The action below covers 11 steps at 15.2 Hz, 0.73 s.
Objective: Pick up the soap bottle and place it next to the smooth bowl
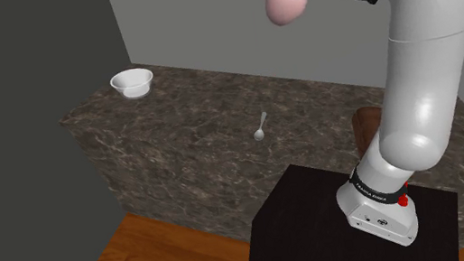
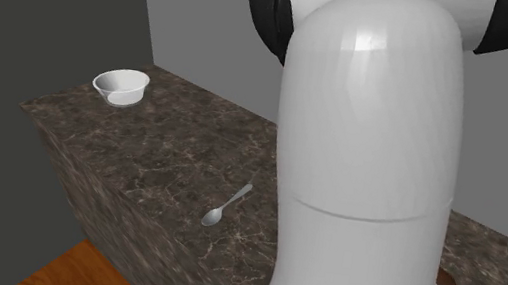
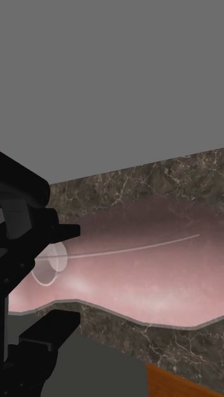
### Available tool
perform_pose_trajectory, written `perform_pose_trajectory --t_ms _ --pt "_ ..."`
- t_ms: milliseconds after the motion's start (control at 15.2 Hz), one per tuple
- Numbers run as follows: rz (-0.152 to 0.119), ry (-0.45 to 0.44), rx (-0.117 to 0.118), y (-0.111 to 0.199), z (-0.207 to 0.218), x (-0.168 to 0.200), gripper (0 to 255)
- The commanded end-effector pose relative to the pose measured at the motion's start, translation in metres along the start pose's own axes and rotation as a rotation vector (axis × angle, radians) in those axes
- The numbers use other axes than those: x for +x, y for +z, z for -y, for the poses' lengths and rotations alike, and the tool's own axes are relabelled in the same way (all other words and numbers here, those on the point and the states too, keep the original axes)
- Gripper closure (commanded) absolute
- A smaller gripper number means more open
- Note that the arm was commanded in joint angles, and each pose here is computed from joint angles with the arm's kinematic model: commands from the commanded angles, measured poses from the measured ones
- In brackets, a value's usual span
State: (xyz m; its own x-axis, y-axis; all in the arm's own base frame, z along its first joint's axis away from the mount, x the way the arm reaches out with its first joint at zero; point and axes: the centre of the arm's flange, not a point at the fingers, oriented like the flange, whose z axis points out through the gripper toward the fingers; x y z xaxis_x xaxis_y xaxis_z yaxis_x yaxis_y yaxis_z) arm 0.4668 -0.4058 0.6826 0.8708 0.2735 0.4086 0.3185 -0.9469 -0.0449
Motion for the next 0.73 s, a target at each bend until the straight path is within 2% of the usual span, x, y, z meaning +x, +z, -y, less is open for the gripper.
perform_pose_trajectory --t_ms 0,660 --pt "-0.001 -0.001 -0.001 0.020 0.012 0.015 255" --pt "-0.001 -0.001 -0.001 0.112 0.067 0.091 255"
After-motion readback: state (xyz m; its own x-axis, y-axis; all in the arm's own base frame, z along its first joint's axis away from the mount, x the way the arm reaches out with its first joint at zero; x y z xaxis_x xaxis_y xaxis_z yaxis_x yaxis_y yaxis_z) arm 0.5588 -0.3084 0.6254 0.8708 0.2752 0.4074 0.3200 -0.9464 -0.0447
